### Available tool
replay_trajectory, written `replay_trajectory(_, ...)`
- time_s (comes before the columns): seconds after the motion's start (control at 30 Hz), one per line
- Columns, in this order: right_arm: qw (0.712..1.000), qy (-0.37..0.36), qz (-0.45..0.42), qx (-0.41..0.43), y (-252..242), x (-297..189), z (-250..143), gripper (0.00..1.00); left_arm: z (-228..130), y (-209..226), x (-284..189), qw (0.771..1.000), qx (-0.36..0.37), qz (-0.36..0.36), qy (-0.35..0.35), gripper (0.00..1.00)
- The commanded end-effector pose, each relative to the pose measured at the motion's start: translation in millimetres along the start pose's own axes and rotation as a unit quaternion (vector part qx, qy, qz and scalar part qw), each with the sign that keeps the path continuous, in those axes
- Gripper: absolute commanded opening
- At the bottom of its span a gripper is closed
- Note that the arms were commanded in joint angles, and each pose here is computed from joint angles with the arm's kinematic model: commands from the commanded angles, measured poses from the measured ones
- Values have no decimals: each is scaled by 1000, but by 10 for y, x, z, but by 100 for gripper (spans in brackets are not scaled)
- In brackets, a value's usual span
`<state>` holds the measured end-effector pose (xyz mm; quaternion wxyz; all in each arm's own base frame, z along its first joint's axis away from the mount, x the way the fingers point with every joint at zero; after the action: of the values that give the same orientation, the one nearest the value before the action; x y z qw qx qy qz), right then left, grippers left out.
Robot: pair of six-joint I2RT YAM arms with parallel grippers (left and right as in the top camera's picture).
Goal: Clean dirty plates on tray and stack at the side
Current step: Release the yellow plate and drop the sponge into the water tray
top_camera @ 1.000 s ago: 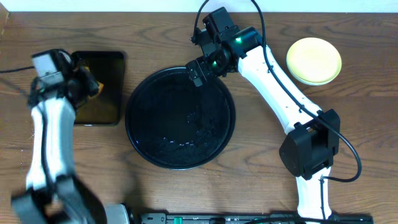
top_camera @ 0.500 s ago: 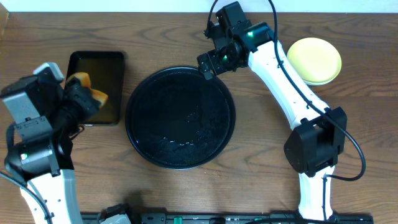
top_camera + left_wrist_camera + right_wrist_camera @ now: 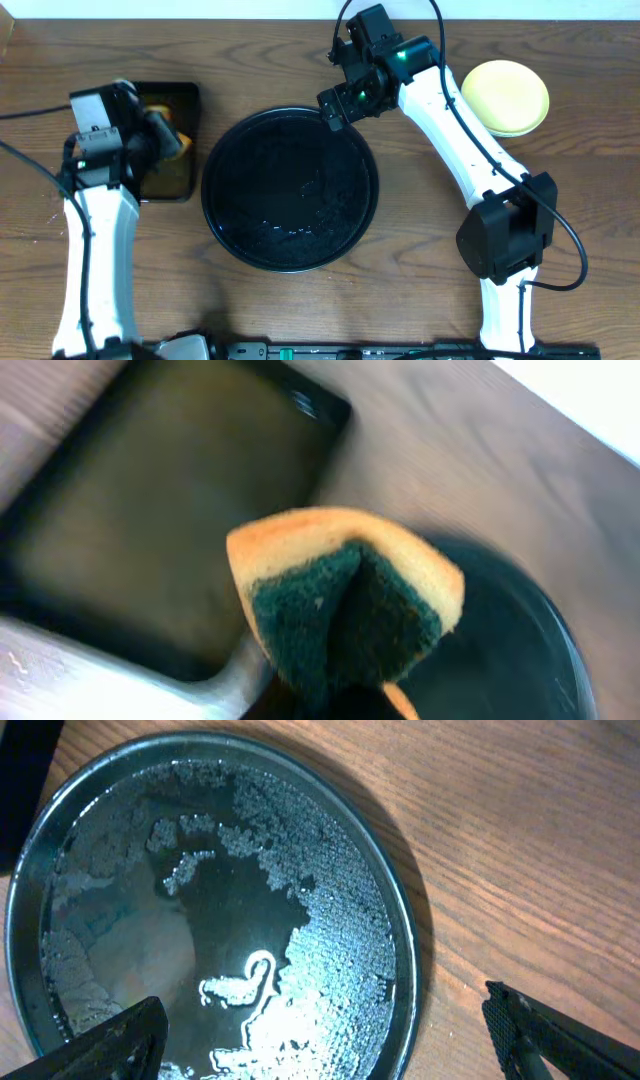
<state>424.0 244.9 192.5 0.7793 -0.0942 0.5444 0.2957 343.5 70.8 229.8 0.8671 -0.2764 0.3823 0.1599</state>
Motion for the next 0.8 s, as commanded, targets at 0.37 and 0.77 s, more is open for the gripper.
replay_trajectory(0.37, 999, 3, 32, 0, 60, -30, -17, 99, 40, 607, 1418, 992, -42, 121, -7, 12)
replay_trajectory(0.77, 997, -8, 77, -2, 180, -108, 7, 99, 185, 473, 1100, 994, -43, 100, -29, 64)
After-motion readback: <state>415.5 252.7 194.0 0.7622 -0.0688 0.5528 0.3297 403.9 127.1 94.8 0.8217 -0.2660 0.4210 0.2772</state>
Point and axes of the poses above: each gripper's point midway between its finger pads, its own x axis out along the fingers, its own y axis along the line the jaws close on, z = x × y, the point moved 5 cm from there along -x, back along the fingers, and after that the axes turned 7 degrees about -x, right-handed, at the moved point
